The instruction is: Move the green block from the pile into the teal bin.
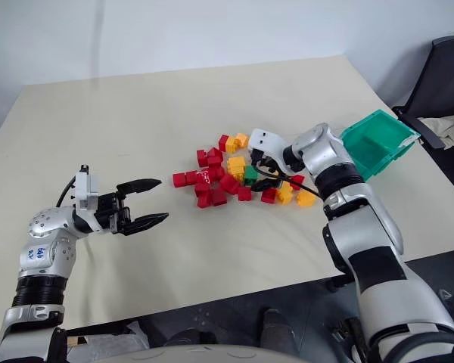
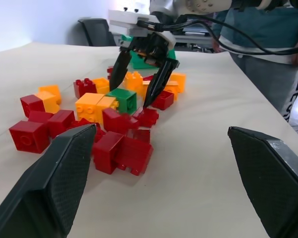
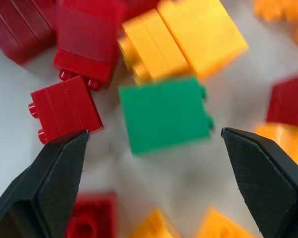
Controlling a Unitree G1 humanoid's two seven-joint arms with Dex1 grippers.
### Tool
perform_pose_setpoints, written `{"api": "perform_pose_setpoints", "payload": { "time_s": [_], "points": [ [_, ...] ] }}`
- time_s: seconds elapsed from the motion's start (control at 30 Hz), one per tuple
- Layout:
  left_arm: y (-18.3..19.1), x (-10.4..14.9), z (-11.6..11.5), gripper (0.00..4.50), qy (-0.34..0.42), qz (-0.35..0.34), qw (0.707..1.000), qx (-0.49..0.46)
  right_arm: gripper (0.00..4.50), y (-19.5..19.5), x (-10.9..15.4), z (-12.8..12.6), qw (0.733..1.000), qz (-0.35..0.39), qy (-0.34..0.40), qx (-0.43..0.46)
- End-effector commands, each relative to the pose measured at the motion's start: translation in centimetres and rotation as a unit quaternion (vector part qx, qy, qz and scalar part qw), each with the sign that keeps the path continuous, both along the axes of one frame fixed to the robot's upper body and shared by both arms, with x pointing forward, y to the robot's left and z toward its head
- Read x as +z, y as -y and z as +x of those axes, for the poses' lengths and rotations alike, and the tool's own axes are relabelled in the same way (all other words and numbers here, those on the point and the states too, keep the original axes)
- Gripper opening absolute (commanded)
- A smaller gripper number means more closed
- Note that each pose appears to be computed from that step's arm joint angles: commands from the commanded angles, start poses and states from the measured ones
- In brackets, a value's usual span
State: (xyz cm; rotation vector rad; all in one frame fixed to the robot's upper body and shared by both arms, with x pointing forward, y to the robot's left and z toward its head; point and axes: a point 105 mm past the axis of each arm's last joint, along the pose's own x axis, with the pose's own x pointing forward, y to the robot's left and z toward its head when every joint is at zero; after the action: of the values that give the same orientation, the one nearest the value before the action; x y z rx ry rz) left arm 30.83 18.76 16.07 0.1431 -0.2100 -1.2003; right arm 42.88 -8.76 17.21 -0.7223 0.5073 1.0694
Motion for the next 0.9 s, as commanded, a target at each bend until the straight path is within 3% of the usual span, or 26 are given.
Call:
{"api": "perform_pose_setpoints", "payload": {
  "time_s": [0.03, 0.13, 0.2, 0.43, 0.7, 0.9],
  "points": [
    [-0.1, 0.9, -0.3, 4.5, 0.023, -0.004, 1.0, -0.003, 4.48, -0.8, 1.5, 0.5, 0.999, 0.018, 0.028, 0.002],
    [-0.1, 0.9, -0.4, 4.5, 0.024, -0.004, 1.0, 0.0, 4.48, -0.5, 1.0, 0.8, 1.0, 0.0, 0.031, -0.007],
    [-0.3, 0.9, -0.5, 4.5, 0.024, -0.003, 1.0, 0.003, 4.1, -0.1, 0.6, 0.7, 1.0, -0.012, 0.027, -0.005],
    [-0.4, 0.9, -0.4, 4.5, 0.022, -0.001, 1.0, 0.007, 2.04, 0.4, 1.2, 0.8, 0.999, -0.018, 0.035, -0.006],
    [1.6, 2.0, 0.5, 4.5, 0.039, -0.011, 0.999, -0.024, 2.05, 1.7, 6.6, 1.1, 0.994, 0.048, 0.091, -0.032],
    [5.2, 2.8, 1.5, 4.5, 0.046, -0.01, 0.997, -0.054, 2.05, 7.2, 10.5, 0.0, 0.976, 0.104, 0.152, -0.118]
  ]
}}
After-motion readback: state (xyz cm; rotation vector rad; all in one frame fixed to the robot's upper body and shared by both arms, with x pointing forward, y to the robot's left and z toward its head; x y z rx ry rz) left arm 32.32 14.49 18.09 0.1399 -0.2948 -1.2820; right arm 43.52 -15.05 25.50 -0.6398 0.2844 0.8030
